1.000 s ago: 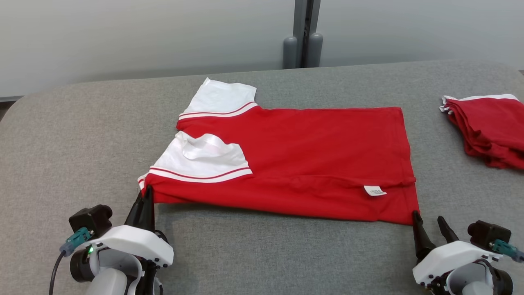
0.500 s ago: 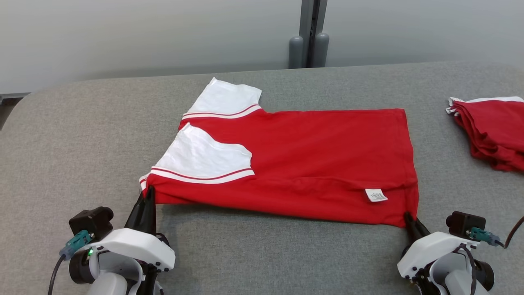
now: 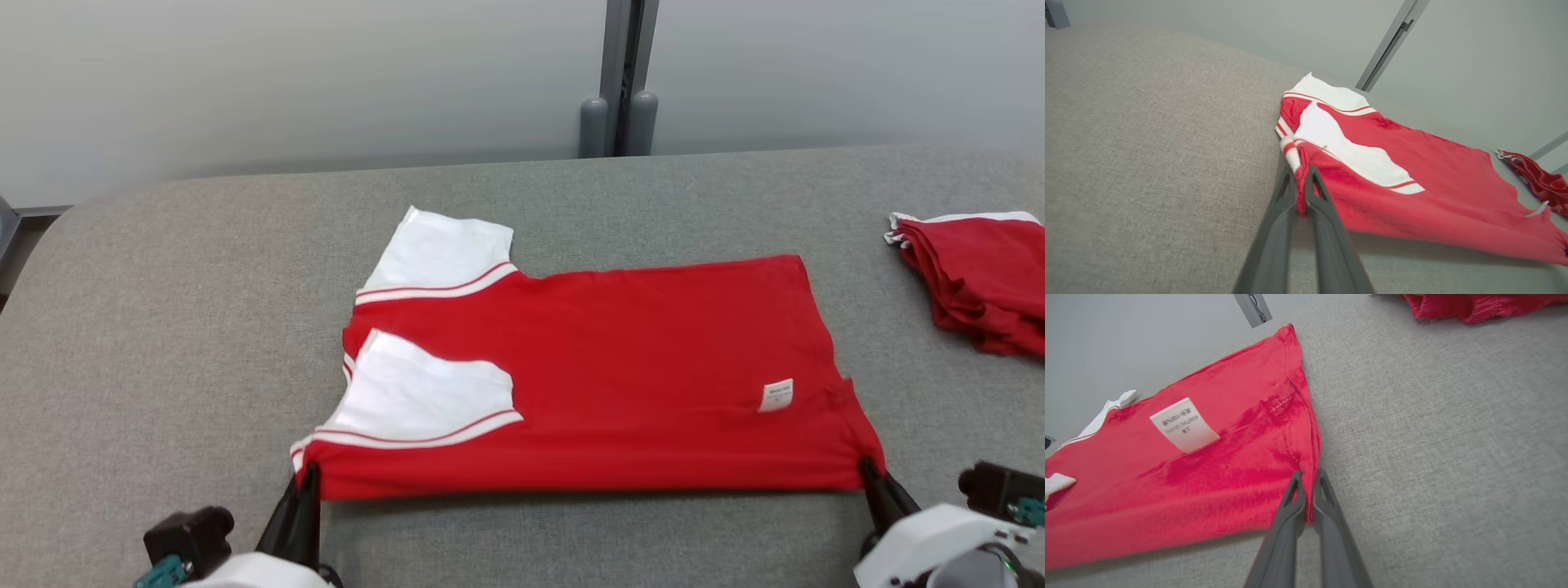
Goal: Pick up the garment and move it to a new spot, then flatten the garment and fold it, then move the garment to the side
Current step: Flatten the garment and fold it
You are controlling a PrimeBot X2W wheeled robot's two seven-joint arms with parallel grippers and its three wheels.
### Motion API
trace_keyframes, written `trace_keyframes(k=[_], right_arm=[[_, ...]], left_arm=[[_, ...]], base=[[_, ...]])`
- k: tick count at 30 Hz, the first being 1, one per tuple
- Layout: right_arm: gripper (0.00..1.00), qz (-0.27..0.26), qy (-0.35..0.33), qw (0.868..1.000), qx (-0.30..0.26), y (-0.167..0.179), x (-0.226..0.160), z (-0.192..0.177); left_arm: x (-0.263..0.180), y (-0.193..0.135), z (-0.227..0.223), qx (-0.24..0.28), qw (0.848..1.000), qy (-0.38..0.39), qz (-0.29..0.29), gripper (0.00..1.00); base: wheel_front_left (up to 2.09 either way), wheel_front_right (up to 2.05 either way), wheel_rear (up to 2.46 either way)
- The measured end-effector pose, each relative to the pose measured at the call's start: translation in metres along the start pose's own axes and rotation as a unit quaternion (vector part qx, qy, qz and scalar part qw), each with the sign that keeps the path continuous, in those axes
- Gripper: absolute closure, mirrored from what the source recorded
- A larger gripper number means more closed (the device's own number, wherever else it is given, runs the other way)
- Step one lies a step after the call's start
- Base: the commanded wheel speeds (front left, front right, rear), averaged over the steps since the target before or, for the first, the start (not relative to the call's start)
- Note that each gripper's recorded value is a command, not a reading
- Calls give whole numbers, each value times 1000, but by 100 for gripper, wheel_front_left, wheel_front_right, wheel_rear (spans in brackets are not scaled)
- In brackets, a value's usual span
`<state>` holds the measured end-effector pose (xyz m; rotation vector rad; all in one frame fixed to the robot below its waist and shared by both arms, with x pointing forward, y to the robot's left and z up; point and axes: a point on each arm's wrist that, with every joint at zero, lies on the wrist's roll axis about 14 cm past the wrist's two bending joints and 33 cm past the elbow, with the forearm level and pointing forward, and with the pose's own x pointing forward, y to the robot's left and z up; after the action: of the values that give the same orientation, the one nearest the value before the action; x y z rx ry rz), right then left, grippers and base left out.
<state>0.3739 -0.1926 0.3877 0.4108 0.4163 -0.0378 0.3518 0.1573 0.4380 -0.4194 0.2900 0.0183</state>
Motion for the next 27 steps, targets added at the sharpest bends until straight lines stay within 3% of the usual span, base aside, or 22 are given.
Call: trace_keyframes(k=[12,20,23,24,25,26,27], right_arm=[[100,-35,29,999,13,-26,-52,-15],[98,-51,44,998,12,-34,-67,-24],[64,-59,43,997,13,-39,-71,-25],[61,-61,44,997,12,-41,-72,-26],[56,-63,44,997,13,-42,-73,-27],[42,-66,43,997,14,-44,-74,-28],[2,-68,41,997,15,-45,-76,-28]], left_arm=[[-43,11,-50,-12,996,89,27,100],[-54,12,-69,-5,992,126,29,100],[-55,11,-74,-2,990,138,28,100],[-56,11,-75,-1,989,142,27,100],[-56,10,-76,0,989,145,26,89],[-57,10,-78,0,988,150,24,68],[-58,10,-80,1,988,153,24,26]], base=[[0,0,0],[0,0,0],[0,0,0],[0,0,0],[0,0,0],[0,0,0],[0,0,0]])
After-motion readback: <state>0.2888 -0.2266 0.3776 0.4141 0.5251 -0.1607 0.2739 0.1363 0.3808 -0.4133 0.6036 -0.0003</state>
